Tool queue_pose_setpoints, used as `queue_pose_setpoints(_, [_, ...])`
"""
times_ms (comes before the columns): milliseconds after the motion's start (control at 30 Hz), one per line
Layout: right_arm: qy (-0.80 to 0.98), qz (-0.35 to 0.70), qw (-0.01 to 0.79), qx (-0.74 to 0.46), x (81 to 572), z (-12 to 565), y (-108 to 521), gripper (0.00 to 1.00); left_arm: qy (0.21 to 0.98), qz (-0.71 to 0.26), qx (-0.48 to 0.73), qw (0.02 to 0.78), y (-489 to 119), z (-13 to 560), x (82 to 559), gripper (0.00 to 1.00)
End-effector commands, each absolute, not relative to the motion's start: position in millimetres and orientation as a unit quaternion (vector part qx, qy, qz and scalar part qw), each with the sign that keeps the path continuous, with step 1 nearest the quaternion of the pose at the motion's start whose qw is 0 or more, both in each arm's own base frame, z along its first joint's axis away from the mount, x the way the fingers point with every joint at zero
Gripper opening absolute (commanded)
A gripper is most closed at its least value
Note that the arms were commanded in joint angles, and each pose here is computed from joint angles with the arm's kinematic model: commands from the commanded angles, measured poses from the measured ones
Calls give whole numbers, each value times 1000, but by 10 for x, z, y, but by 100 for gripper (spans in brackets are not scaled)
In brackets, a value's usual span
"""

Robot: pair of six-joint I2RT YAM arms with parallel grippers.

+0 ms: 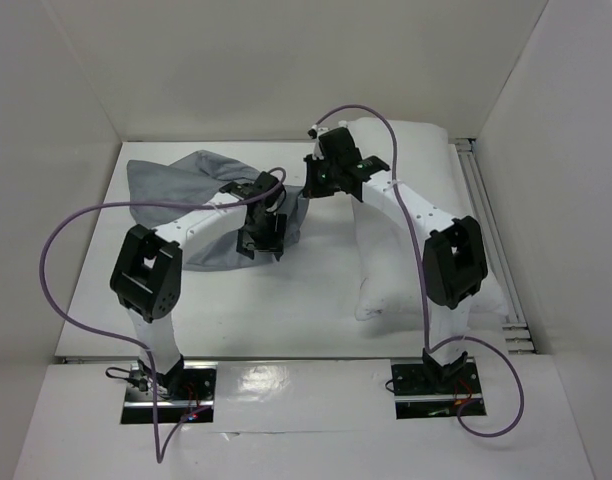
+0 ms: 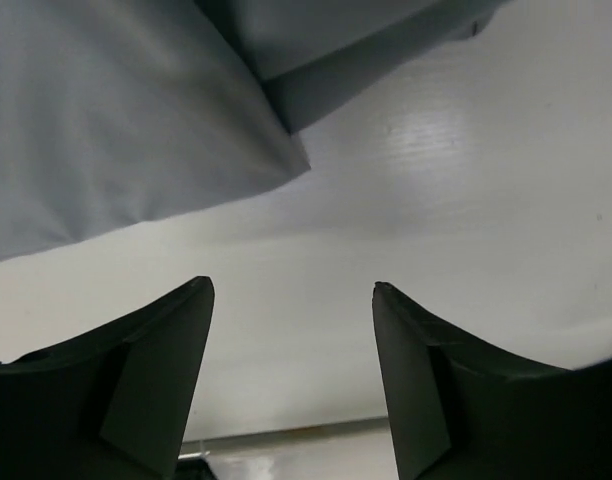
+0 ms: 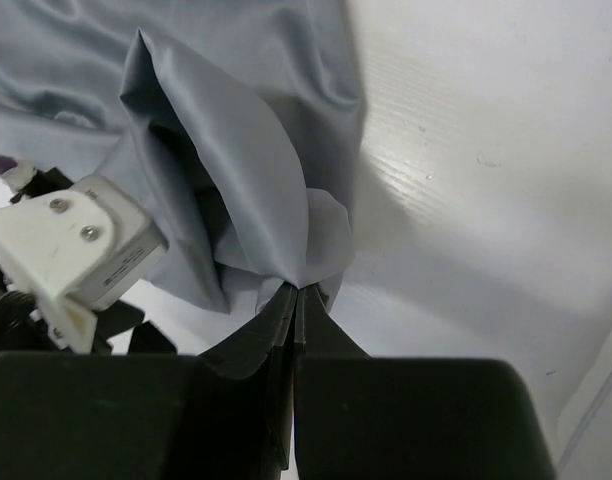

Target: Put the pillow into the pillowcase

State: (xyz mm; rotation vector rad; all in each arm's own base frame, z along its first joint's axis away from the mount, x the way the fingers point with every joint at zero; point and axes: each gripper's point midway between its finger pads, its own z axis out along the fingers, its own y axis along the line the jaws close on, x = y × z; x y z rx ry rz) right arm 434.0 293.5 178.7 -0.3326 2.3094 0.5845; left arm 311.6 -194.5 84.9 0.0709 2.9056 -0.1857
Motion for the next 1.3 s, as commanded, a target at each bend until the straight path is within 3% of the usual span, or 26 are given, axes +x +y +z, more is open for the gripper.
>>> queue_pose_setpoints(0, [878,241,390,-135,4288,2121,2876,0,979,-57,-16,198,-2050,820,3475,77])
queue_pose_setpoints(200, [879,240,391,-131,4293,2126,2825,0,978,9,-42,206,-1897,427,3645,69])
queue_pose_setpoints(300, [878,239,396,-126,4292,2170,2762,0,978,18,-42,203,-1852,372,3681,50])
queue_pose_setpoints(333, [881,235,393,-122,4303,2125,2715,0,978,18,-42,203,-1851,372,3681,34])
queue_pose_setpoints(367, [879,237,396,-122,4317,2141,2722,0,978,29,-48,201,-1756,381,3662,24])
queue_pose_setpoints(467, [882,238,390,-115,4320,2099,2683,0,977,39,-68,200,-1552,448,3645,0])
queue_pose_setpoints(567, [882,240,390,-113,4334,2101,2656,0,977,42,-82,191,-1371,636,3533,0])
queue_pose_setpoints(833, [883,237,392,-105,4382,2101,2576,0,968,-65,-82,229,-1124,1743,3155,0])
queue_pose_setpoints(1067, [881,236,398,-101,4398,2175,2532,0,897,-128,-183,382,-599,2963,3261,0])
queue_pose_setpoints(1267, [875,236,412,-99,4380,2314,2503,0,856,-130,-214,452,-268,3467,3352,0])
